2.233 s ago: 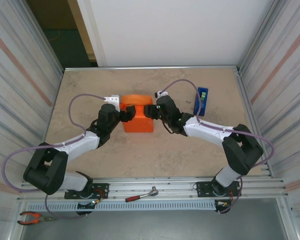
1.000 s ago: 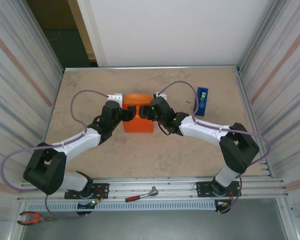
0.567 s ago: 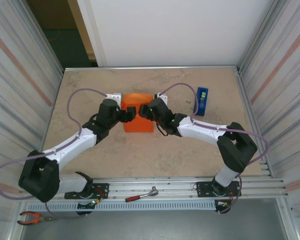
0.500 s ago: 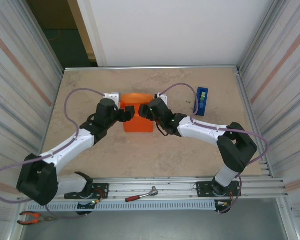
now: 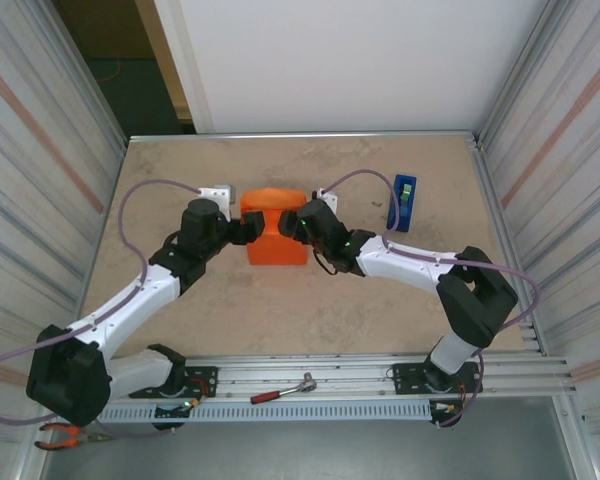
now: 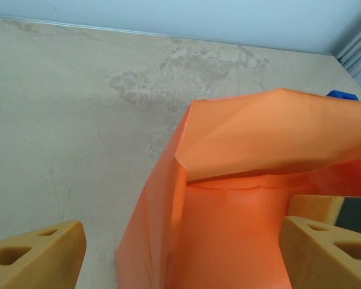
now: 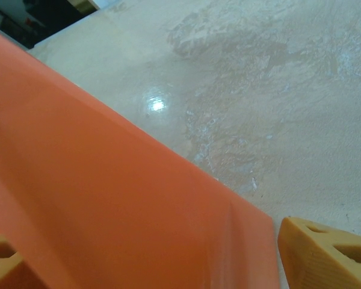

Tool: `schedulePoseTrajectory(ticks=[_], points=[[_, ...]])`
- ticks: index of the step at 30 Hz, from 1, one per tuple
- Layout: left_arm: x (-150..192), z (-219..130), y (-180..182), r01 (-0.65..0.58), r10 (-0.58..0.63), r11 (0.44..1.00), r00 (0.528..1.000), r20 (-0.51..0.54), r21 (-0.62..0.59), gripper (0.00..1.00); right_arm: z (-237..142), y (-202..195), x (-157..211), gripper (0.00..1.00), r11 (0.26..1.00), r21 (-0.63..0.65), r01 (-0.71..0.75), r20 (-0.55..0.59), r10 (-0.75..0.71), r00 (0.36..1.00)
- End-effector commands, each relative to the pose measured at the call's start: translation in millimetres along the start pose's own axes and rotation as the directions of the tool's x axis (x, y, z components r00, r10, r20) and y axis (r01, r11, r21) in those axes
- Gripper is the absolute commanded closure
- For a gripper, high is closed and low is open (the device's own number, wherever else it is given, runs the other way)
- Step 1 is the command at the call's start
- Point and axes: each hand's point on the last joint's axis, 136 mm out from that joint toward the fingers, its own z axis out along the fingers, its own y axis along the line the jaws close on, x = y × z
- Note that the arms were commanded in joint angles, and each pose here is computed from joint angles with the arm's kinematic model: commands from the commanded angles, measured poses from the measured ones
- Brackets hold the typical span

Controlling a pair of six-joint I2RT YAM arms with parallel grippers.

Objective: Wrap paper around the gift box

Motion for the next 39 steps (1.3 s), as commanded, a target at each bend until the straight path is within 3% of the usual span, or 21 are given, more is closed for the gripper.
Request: schedulePoseTrajectory(ticks=[1, 8, 19, 26, 36, 39], points=[[-2.0, 9.6, -3.1, -0.014, 0.014, 1.000, 1.000, 0.010, 0.017, 0.16, 1.8, -59.6, 45.8, 0.17, 0.976, 0.194, 0.103, -0.141, -0.076, 0.987], [19.8, 38.3, 13.6, -0.053, 0.050, 0.997, 0.997, -0.062, -0.060, 0.18, 0.1, -49.5, 40.9, 0.17, 0.979, 0.162, 0.123, -0.149, -0.099, 0.984], [37.8, 41.7, 18.2, -0.039, 0.032, 0.997, 0.994, -0.101, -0.073, 0.23, -25.3, -13.1, -21.1, 0.16, 0.987, 0.017, 0.158, -0.031, -0.158, 0.987], [40.6, 41.5, 15.5, -0.027, 0.021, 0.998, 0.994, -0.105, -0.064, 0.24, -7.4, -8.3, -14.1, 0.18, 0.983, 0.006, 0.184, -0.047, -0.184, 0.982], [12.4, 33.6, 8.0, -0.046, 0.044, 0.998, 0.998, -0.040, -0.044, 0.24, 5.8, -16.8, 6.9, 0.39, 0.973, 0.044, 0.226, -0.092, -0.221, 0.971], [6.7, 36.6, 4.7, -0.062, 0.061, 0.998, 0.998, -0.029, -0.030, 0.30, 4.9, -17.4, 6.8, 0.45, 0.970, 0.054, 0.238, -0.092, -0.233, 0.968]])
